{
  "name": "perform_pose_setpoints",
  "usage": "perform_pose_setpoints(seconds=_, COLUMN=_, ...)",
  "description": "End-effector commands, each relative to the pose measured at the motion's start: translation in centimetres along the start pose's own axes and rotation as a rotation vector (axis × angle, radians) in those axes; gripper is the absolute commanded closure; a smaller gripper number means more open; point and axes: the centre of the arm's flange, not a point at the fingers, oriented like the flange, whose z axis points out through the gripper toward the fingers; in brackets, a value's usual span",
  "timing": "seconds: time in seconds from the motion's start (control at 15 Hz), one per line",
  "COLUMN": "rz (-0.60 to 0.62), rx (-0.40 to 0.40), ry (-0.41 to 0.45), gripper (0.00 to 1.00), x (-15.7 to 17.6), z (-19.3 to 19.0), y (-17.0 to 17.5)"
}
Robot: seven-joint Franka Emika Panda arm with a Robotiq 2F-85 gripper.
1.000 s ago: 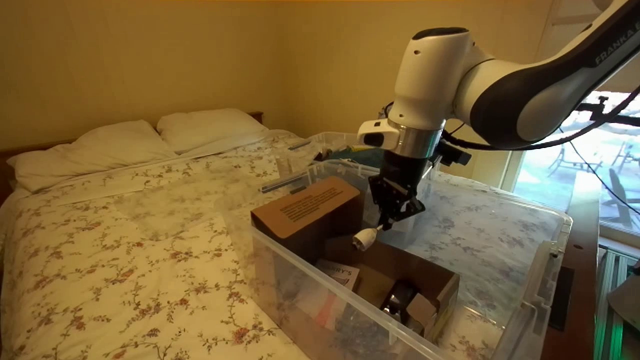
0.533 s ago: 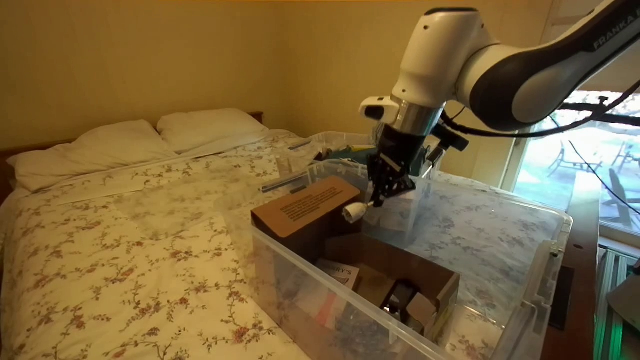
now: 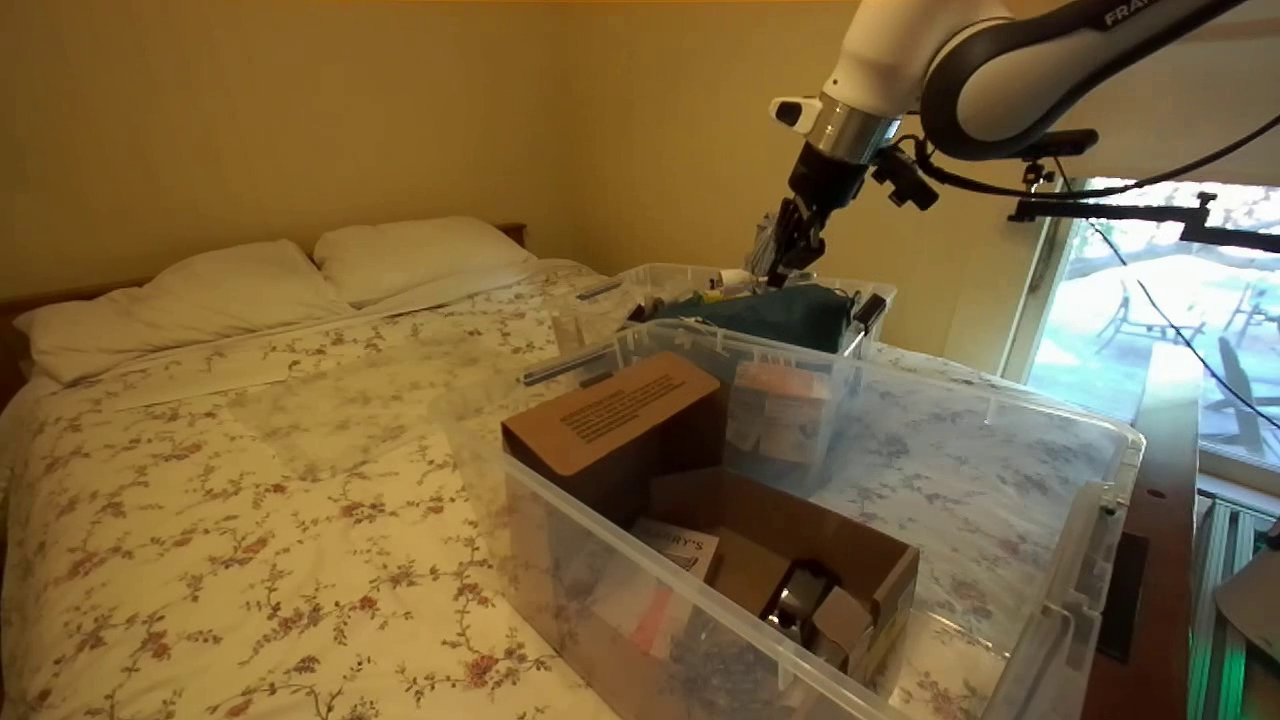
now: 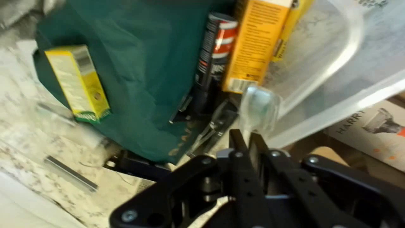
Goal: Pick up the contents in the container to the left and put them in the container to the right
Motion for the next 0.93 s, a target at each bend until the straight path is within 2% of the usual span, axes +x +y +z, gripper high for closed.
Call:
perform_pose_setpoints(seconds=0.0, rz=0.200, rx=-0.044, ry=-0.030, gripper=0.98, x=-0.8, z=1.8, y=6.4)
perform_pose_setpoints(seconds=0.2, rz=0.377, rx=-0.067, ry=-0.042, gripper=0.98, x=-0.1, z=2.8, y=11.3)
perform_pose_setpoints(seconds=0.4, rz=0.544, rx=-0.114, ry=-0.047, gripper=0.98, x=2.1, z=4.3, y=13.6)
perform_pose_setpoints(seconds=0.47, rz=0.597, rx=-0.130, ry=-0.054, gripper=0.67, x=2.7, z=4.8, y=14.1)
perform_pose_setpoints(seconds=0.6, rz=0.700, rx=-0.162, ry=-0.072, gripper=0.60, x=3.4, z=5.8, y=14.5)
perform_pose_setpoints(seconds=0.73, rz=0.761, rx=-0.187, ry=-0.087, gripper=0.46, x=3.1, z=6.3, y=14.1)
perform_pose_setpoints(seconds=0.87, rz=0.672, rx=-0.157, ry=-0.091, gripper=0.31, x=2.3, z=5.8, y=11.3)
